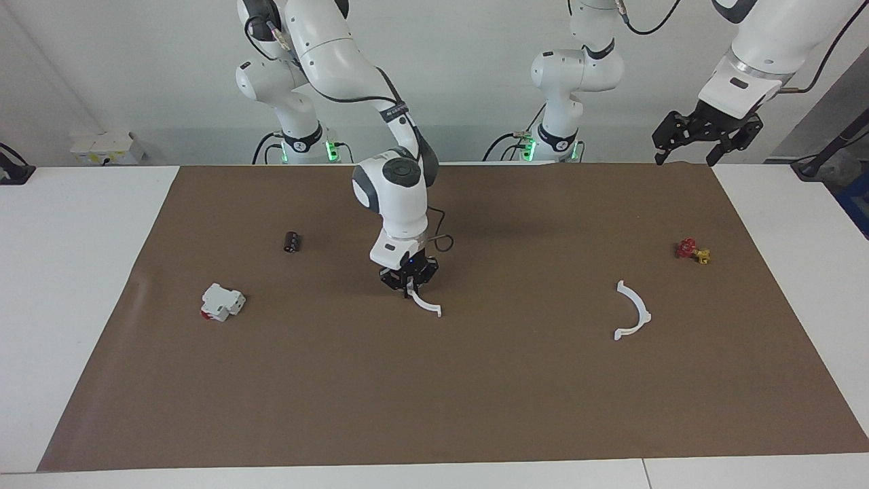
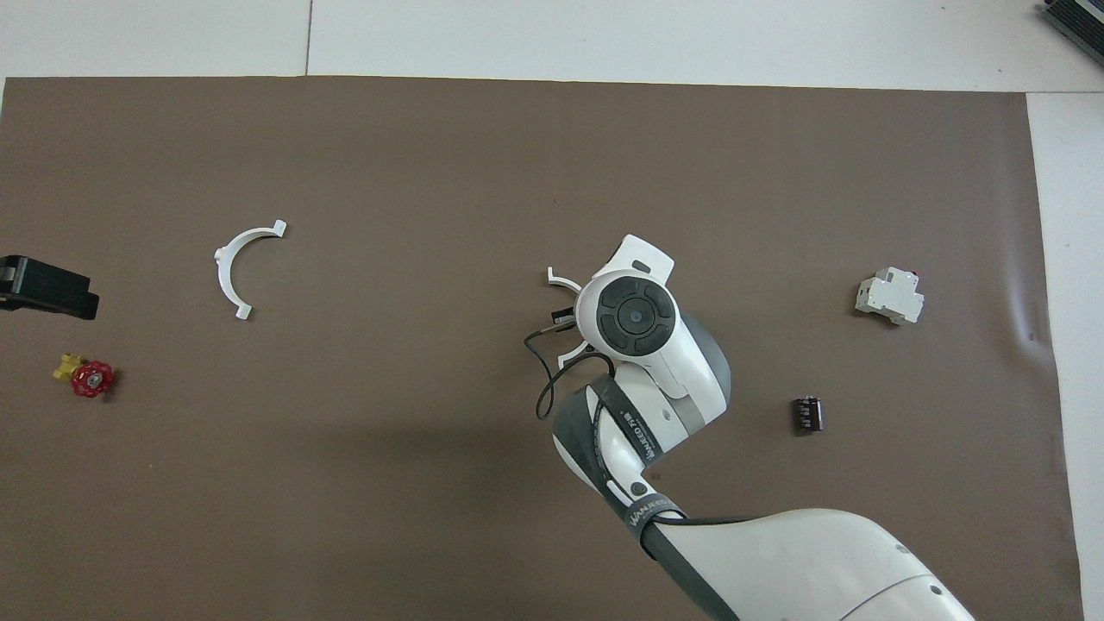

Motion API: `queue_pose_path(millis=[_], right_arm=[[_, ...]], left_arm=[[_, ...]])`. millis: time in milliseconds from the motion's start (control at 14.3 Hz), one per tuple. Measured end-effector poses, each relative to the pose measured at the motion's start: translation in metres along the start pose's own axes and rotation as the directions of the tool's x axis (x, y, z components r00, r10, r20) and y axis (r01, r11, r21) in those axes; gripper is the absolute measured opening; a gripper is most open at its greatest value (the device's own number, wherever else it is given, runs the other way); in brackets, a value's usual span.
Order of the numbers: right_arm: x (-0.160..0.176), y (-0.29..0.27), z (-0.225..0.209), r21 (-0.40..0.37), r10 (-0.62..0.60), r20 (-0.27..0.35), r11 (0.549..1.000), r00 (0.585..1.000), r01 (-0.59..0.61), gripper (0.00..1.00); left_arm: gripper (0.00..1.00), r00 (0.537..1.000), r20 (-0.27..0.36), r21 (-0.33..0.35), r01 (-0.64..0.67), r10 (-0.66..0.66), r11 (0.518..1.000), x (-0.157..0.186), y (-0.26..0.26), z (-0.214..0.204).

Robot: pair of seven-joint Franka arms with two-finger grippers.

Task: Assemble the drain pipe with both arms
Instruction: 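Lower the clamp half onto the mat and open the right gripper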

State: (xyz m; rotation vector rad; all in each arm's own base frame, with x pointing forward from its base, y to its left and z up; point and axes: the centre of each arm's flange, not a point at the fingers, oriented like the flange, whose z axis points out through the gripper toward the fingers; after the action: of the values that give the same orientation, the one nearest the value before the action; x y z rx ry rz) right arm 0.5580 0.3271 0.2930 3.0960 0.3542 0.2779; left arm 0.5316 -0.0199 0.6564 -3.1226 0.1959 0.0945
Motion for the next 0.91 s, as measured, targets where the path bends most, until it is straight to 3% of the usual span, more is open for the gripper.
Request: queue_pose_path(millis=[489,909], right_arm=[[-0.001,-0.004,0.0,0.002,0.069,0.0,0.998,0.998,-0.069,0.21],[-0.003,-0.012,-0.001,0.005,0.06,-0.004,0.998,0.998,-0.06,0.21]], left_arm=[[1.0,1.0,0.0,0.0,0.0,0.0,1.0,0.0,0.0,0.0],[1.0,1.0,0.0,0.0,0.0,0.0,1.0,0.0,0.0,0.0]])
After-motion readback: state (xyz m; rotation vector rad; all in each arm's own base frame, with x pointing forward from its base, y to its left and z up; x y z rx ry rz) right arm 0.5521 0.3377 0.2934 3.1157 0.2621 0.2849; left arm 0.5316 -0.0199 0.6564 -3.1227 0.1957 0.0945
